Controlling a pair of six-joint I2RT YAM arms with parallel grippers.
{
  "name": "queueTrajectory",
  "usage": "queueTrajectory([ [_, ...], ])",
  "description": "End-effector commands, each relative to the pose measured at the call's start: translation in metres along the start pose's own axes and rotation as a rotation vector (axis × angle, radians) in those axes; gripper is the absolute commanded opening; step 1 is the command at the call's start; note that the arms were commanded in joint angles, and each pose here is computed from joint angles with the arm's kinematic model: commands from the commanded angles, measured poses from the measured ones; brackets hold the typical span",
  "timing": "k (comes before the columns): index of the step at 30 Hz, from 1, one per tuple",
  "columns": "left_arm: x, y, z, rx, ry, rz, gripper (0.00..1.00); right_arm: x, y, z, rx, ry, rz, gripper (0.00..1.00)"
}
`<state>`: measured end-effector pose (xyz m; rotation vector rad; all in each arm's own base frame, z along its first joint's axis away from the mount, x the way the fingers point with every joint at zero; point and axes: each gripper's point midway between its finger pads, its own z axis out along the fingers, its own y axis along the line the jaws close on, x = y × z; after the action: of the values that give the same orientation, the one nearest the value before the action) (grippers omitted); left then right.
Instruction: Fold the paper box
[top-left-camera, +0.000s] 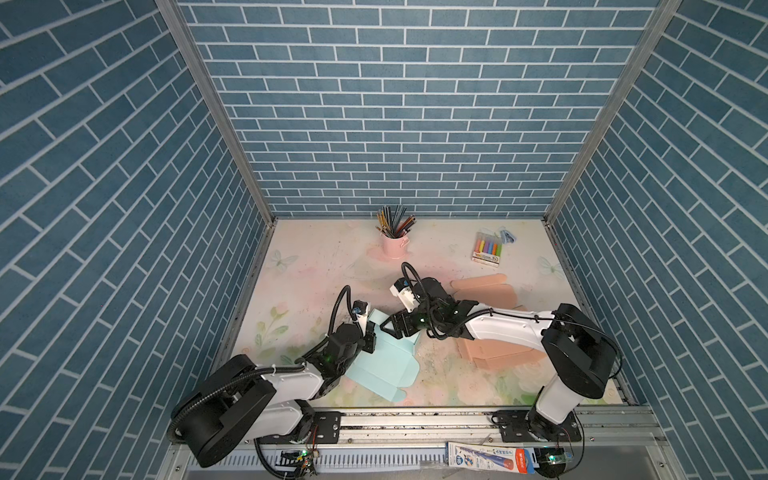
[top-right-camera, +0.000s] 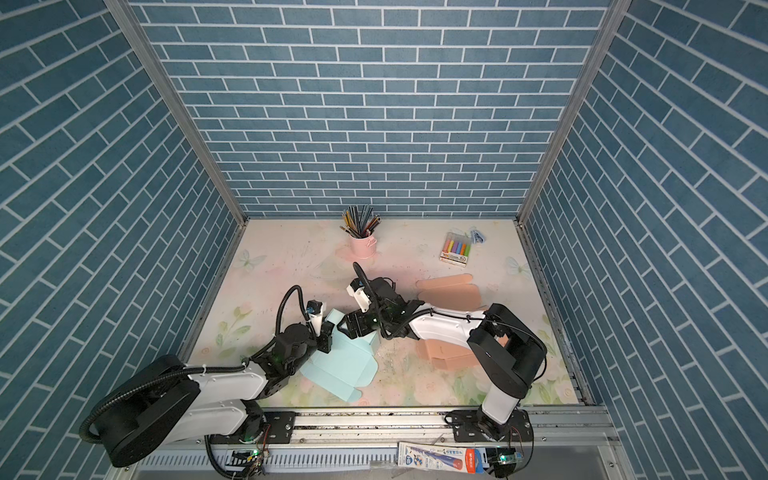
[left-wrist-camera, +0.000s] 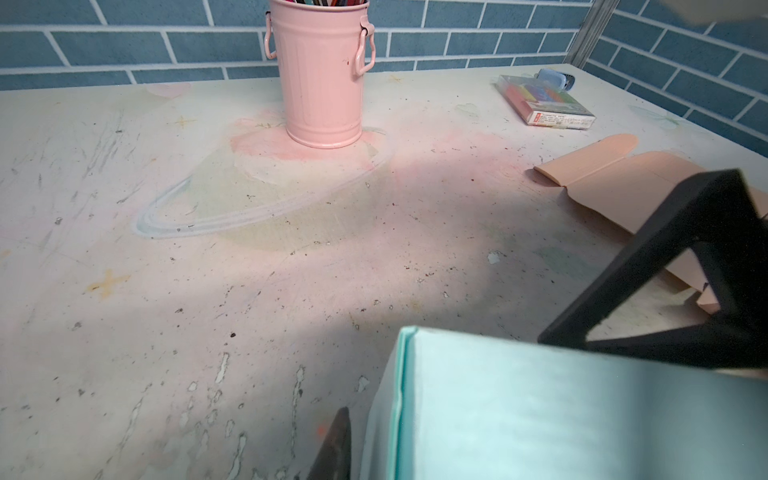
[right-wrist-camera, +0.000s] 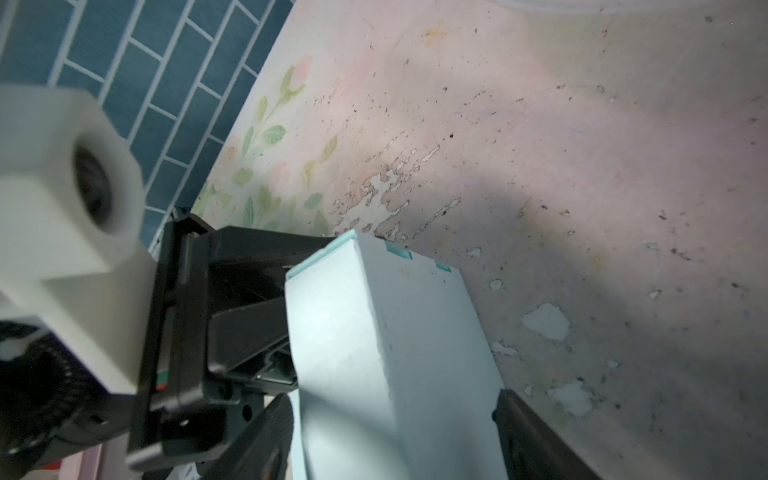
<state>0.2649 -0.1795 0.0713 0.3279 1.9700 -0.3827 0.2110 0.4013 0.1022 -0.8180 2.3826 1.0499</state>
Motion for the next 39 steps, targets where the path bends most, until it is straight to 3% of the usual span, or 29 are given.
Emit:
queueTrajectory([
  [1,0.002,0.002,-0.003,-0.010,-0.010,-0.011,0.24,0.000,-0.006,-0.008,0.087,0.011,-0.057,0.78],
  [13,0.005,0.001,-0.011,-0.002,-0.014,-0.025,0.26,0.006,-0.028,-0.012,0.252,0.043,-0.101,0.78],
  [21,0.007,-0.001,-0.020,0.015,0.013,-0.095,0.31,0.005,-0.040,-0.018,0.315,0.037,-0.099,0.74],
  [27,0.006,-0.002,-0.028,0.023,0.047,-0.194,0.35,0.004,-0.050,-0.023,0.313,0.012,-0.055,0.64],
  [39,-0.014,-0.008,-0.044,0.028,0.110,-0.291,0.42,-0.001,-0.063,-0.039,0.210,-0.065,0.055,0.63],
])
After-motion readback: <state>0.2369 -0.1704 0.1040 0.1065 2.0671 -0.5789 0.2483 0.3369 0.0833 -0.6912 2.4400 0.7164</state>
